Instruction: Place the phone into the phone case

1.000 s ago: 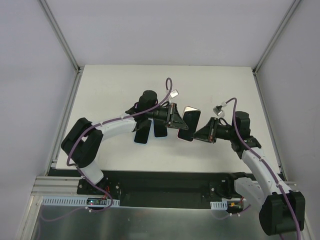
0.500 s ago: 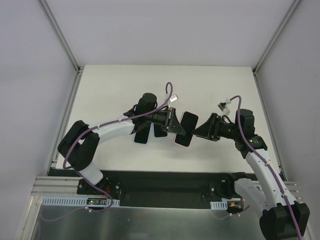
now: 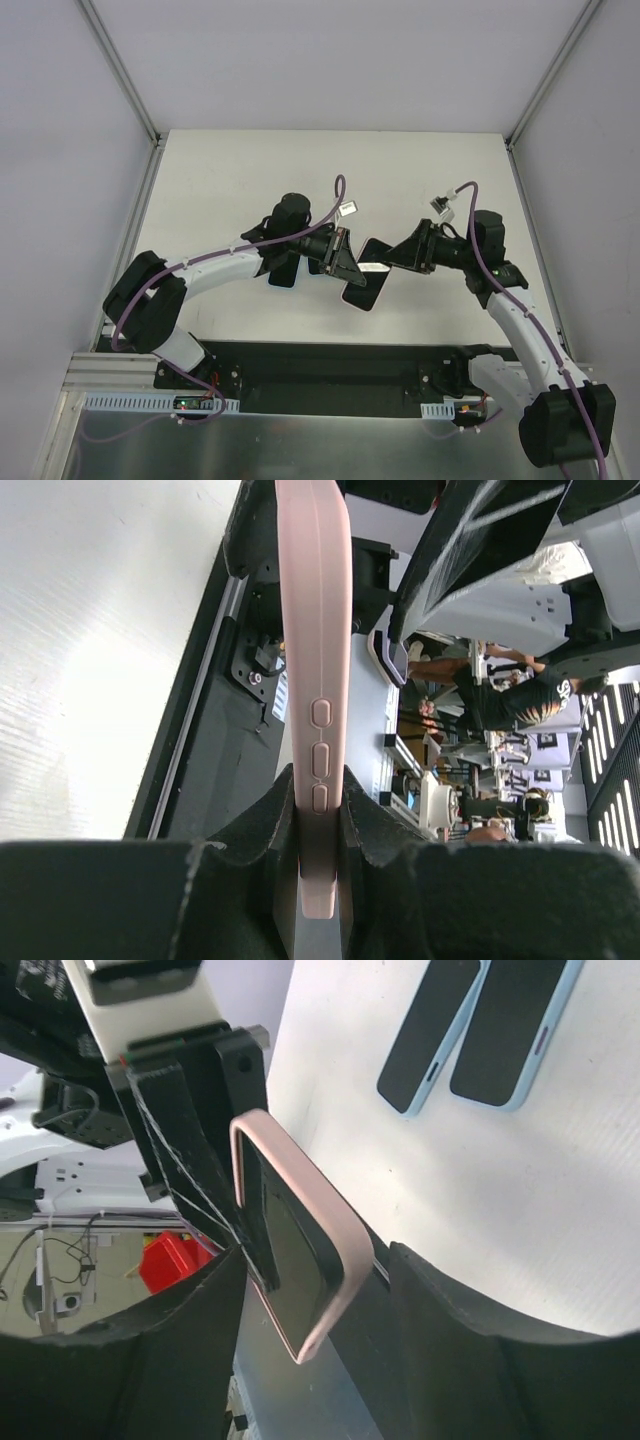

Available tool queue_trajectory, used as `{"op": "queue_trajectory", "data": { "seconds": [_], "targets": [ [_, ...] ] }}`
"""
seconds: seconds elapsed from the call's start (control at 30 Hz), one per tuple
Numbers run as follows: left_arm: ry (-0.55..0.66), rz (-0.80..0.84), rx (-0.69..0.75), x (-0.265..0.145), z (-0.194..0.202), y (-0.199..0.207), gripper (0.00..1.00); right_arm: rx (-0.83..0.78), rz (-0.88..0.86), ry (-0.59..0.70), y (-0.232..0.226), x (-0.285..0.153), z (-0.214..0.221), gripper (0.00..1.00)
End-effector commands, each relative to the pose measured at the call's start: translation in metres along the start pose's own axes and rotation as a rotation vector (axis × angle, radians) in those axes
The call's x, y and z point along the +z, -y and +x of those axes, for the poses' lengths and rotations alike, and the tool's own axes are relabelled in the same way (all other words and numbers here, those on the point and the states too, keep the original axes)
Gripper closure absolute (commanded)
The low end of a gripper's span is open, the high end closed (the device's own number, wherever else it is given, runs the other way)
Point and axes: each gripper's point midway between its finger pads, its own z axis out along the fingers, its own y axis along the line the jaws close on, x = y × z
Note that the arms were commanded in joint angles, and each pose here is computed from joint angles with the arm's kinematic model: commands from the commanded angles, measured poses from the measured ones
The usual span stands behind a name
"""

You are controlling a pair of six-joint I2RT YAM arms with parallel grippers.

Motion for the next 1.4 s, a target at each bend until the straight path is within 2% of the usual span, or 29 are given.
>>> {"op": "queue_trajectory", "data": {
  "seconds": [0.0, 0.13, 0.23, 0.27, 0.33, 0.47, 0.5, 0.53, 0.63, 0.73, 0.8, 0.9, 0.93, 1.03, 1.13, 1.2, 1.23, 1.37],
  "targets": [
    [-0.032, 0.087, 0.108, 0.0, 0.006, 0.024, 1.0, -0.044, -0.092, 0.007, -0.019, 0.002, -0.009, 0.42],
    [-0.039, 0.083, 0.101, 0.002, 0.009, 0.019, 1.0, -0.036, -0.095, 0.007, -0.016, 0.003, -0.007, 0.53],
    [-0.024, 0.036, 0.082, 0.004, 0.007, 0.006, 1.0, -0.038, -0.092, 0.012, -0.015, 0.003, -0.007, 0.79],
    [-0.036, -0.007, 0.06, 0.004, 0.011, -0.004, 1.0, -0.04, -0.09, 0.018, -0.016, 0.003, -0.008, 0.91],
    [-0.029, -0.035, 0.057, 0.005, 0.01, -0.011, 1.0, -0.042, -0.085, 0.025, -0.017, 0.002, -0.009, 0.99],
    [-0.038, -0.088, 0.041, 0.007, 0.009, -0.022, 1.0, -0.022, -0.039, 0.014, -0.013, 0.0, -0.007, 0.98],
    [-0.041, -0.087, 0.038, 0.007, 0.01, -0.021, 1.0, -0.034, -0.042, 0.011, -0.016, -0.001, -0.008, 0.93],
    [-0.042, -0.082, 0.04, 0.007, 0.01, -0.02, 1.0, -0.033, -0.048, 0.006, -0.018, -0.002, -0.007, 0.76],
    [-0.043, -0.057, 0.047, 0.007, 0.007, -0.011, 1.0, -0.042, -0.081, -0.012, -0.026, -0.005, -0.002, 0.58],
    [-0.043, -0.034, 0.054, 0.006, 0.005, -0.002, 1.0, -0.049, -0.108, -0.027, -0.033, -0.009, 0.002, 0.55],
    [-0.04, -0.016, 0.057, 0.006, 0.004, 0.003, 1.0, -0.052, -0.113, -0.027, -0.035, -0.01, 0.004, 0.57],
    [-0.028, 0.012, 0.045, 0.007, 0.0, 0.009, 1.0, -0.053, -0.107, -0.021, -0.032, -0.01, 0.005, 0.66],
    [-0.015, 0.033, 0.049, 0.007, -0.004, 0.014, 1.0, -0.051, -0.107, -0.022, -0.032, -0.01, 0.006, 0.8],
    [-0.001, 0.066, -0.004, 0.007, -0.005, 0.019, 1.0, -0.051, -0.117, -0.031, -0.031, -0.01, 0.01, 0.97],
    [0.008, 0.122, -0.019, 0.007, -0.007, 0.027, 1.0, -0.062, -0.126, -0.019, -0.033, -0.012, 0.01, 0.98],
    [0.02, 0.142, -0.012, 0.007, -0.008, 0.032, 1.0, -0.069, -0.143, -0.015, -0.04, -0.014, 0.01, 0.91],
    [0.023, 0.147, -0.028, 0.006, -0.008, 0.034, 1.0, -0.066, -0.148, -0.014, -0.042, -0.014, 0.01, 0.75],
    [0.063, 0.167, -0.03, 0.005, -0.015, 0.043, 1.0, -0.081, -0.162, -0.002, -0.047, -0.017, 0.012, 0.59]
  ]
}}
